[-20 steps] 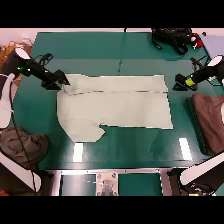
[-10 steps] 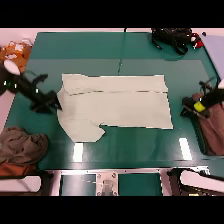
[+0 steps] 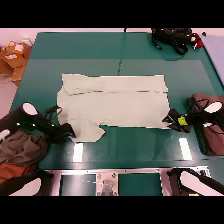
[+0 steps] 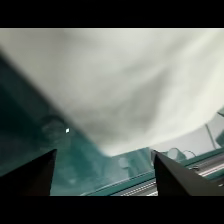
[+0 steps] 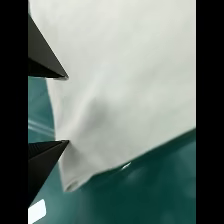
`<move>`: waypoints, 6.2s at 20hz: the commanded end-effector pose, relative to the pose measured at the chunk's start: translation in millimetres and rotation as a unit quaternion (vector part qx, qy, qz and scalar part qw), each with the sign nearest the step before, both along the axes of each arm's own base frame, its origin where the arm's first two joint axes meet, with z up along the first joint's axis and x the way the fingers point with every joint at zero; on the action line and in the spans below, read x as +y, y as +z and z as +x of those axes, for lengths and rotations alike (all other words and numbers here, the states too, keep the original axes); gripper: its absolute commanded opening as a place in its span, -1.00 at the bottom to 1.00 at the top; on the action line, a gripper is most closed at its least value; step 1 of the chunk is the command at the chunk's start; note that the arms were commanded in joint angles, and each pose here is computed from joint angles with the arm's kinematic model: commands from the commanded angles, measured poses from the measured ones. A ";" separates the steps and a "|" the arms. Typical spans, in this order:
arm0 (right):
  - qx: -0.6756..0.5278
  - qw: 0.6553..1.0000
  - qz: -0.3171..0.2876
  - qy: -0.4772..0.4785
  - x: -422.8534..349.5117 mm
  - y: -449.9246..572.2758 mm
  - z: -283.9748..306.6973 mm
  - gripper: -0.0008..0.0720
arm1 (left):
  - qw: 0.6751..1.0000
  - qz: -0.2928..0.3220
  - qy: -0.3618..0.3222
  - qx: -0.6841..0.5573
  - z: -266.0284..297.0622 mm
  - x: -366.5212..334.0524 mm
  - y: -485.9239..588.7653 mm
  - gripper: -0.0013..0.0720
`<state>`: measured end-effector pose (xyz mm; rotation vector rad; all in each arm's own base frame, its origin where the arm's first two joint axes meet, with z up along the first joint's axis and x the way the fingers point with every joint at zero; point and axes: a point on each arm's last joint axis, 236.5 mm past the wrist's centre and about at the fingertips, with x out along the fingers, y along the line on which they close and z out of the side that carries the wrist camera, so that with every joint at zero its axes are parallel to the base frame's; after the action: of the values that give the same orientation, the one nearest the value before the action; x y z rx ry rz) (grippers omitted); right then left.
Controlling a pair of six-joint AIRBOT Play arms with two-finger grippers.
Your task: Fold the shirts.
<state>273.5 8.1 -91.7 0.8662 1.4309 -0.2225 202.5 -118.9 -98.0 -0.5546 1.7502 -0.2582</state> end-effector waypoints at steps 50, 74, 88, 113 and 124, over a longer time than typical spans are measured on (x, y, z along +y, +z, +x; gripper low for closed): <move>0.003 0.993 -0.081 0.090 -17.3 53.0 -32.6 -0.92 | 0.966 0.020 -0.114 -0.233 45.2 -9.9 160.4 -0.91; -0.172 0.979 -0.052 0.095 -85.6 52.5 246.1 0.43 | 0.930 0.039 -0.002 -0.364 336.1 11.2 130.4 0.83; -0.039 0.968 0.110 0.221 -38.3 -38.0 170.2 -0.72 | 0.966 -0.027 -0.053 -0.252 275.9 -10.2 121.3 -0.90; -0.272 0.899 0.088 0.333 60.1 278.6 93.7 -0.92 | 0.909 -0.195 -0.203 -0.307 199.0 -369.6 70.9 -0.90; -0.317 0.870 0.136 0.351 206.0 274.9 119.2 -0.92 | 0.934 0.100 -0.228 -0.257 264.8 -67.0 155.5 -0.90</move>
<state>379.0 162.5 180.6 0.4865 1.1224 0.7497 458.0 -269.6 29.9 0.0406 1.3296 -0.6799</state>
